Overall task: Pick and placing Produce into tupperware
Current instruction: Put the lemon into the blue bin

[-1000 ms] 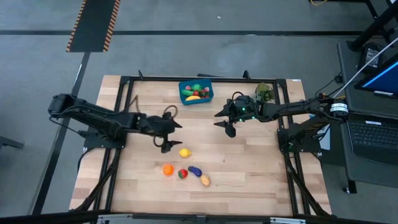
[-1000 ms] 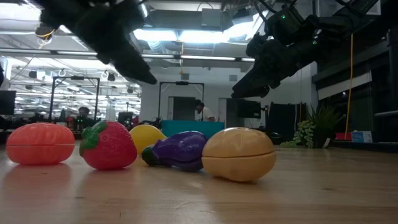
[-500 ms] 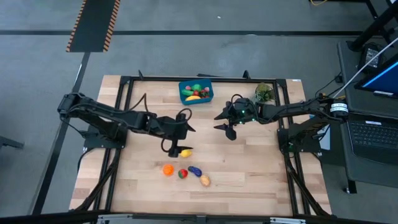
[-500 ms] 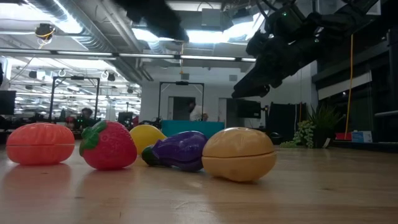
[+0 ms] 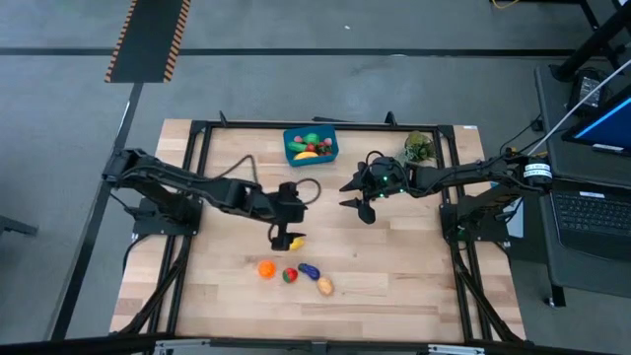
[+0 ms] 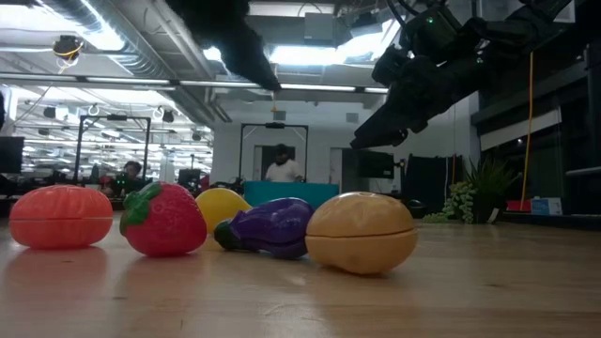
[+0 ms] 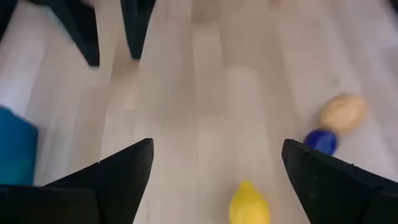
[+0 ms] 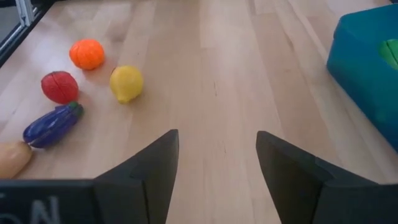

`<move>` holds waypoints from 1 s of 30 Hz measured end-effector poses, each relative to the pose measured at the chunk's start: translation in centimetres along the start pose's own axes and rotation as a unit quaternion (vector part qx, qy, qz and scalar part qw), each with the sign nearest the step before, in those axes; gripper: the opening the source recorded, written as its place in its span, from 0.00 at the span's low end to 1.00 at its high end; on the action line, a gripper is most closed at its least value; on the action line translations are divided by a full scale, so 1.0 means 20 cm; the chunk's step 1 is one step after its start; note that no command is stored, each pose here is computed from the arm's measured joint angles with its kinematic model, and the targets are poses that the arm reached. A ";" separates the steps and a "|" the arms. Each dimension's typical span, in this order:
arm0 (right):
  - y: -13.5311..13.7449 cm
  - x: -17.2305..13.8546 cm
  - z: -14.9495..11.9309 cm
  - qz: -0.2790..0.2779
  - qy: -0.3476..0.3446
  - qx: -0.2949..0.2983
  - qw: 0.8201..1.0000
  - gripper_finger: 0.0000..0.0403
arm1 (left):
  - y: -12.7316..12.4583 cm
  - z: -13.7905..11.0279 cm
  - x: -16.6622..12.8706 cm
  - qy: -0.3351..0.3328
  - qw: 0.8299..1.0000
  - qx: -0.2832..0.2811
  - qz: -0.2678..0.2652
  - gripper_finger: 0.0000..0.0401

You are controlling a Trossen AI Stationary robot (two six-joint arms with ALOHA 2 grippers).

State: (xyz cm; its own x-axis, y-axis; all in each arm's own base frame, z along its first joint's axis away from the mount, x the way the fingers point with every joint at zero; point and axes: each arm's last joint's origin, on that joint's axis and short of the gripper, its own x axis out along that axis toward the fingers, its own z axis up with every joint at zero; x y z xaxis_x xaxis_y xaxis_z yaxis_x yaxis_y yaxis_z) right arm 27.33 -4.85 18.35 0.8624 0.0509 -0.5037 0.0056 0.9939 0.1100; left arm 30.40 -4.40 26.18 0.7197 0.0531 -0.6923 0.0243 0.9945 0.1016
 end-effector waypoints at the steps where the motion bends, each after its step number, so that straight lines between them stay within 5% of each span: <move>1: 0.00 0.00 0.00 0.000 0.001 -0.001 1.000 0.54 | 0.00 0.00 0.02 0.012 1.000 0.002 0.003 0.87; 13: 0.00 0.00 -0.02 0.000 0.020 0.002 1.000 0.54 | -0.05 -0.03 0.18 0.151 0.989 0.000 0.009 0.87; 30: 0.00 0.00 -0.03 0.000 0.027 -0.009 1.000 0.54 | -0.18 -0.08 0.23 0.181 0.982 -0.051 0.002 0.87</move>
State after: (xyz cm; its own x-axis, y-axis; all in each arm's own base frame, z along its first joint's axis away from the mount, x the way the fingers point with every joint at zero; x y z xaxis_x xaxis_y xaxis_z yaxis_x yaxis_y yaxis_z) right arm 27.04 -4.79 17.91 0.8338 0.0566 -0.5492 -0.0045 0.9954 0.0959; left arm 32.45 -7.68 21.53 0.4253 0.0676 -0.9025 -0.0616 0.9971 0.0456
